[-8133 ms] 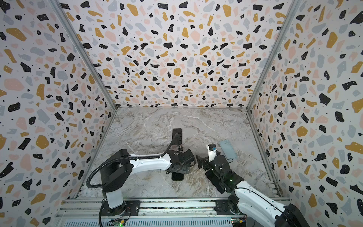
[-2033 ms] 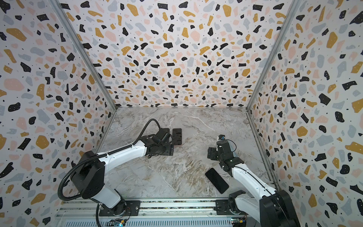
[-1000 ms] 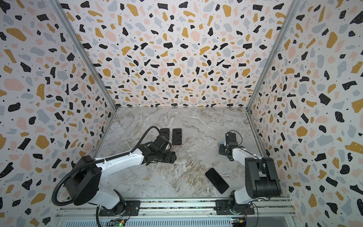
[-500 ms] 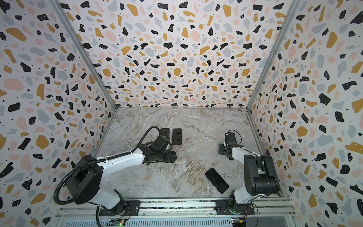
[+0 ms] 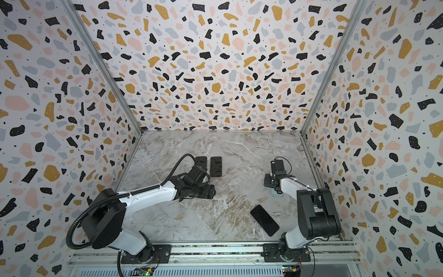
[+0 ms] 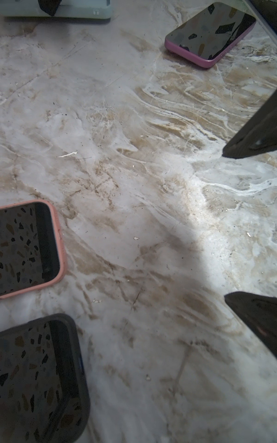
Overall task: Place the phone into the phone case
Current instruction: 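Lower the right gripper onto the light-blue case edge and pinch it, then drag the light-blue case with the right gripper toward the left gripper, release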
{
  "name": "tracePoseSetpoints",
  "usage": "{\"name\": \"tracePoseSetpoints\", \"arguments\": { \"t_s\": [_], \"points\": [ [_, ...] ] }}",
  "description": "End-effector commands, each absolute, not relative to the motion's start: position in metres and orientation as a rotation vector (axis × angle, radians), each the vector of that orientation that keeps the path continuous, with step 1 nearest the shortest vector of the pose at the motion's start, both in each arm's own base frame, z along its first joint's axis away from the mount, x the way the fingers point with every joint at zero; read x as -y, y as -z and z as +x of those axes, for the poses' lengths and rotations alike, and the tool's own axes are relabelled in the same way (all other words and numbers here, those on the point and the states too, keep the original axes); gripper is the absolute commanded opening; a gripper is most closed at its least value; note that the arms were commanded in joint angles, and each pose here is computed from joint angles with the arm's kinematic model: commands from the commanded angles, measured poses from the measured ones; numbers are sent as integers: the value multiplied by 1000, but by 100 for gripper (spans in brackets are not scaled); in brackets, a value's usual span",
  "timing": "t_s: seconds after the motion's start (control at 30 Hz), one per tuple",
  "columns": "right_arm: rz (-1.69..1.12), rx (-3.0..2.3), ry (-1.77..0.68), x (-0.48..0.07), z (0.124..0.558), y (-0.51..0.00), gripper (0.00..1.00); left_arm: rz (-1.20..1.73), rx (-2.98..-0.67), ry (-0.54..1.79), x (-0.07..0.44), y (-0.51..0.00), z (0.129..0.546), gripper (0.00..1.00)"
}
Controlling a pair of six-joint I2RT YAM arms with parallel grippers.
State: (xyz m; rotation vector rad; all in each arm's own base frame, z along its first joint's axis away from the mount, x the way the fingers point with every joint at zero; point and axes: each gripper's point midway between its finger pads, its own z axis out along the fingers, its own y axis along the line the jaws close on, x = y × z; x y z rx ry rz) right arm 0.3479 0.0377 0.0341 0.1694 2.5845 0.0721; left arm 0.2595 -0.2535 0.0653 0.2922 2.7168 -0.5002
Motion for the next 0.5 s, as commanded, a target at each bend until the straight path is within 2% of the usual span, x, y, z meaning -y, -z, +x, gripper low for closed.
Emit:
{"name": "tracePoseSetpoints", "arguments": {
  "t_s": [0.0,0.23,0.47],
  "points": [
    [148,-2573,-61,-49,350,-53,2,273,-2708,496,255,-67,265,87],
    [-10,-2565,-160,-112,322,-83,2,246,-2707,495,248,-68,260,87],
    [-152,-2592,-332,-190,272,-89,3,213,-2717,498,240,-60,253,87]
  ]
}}
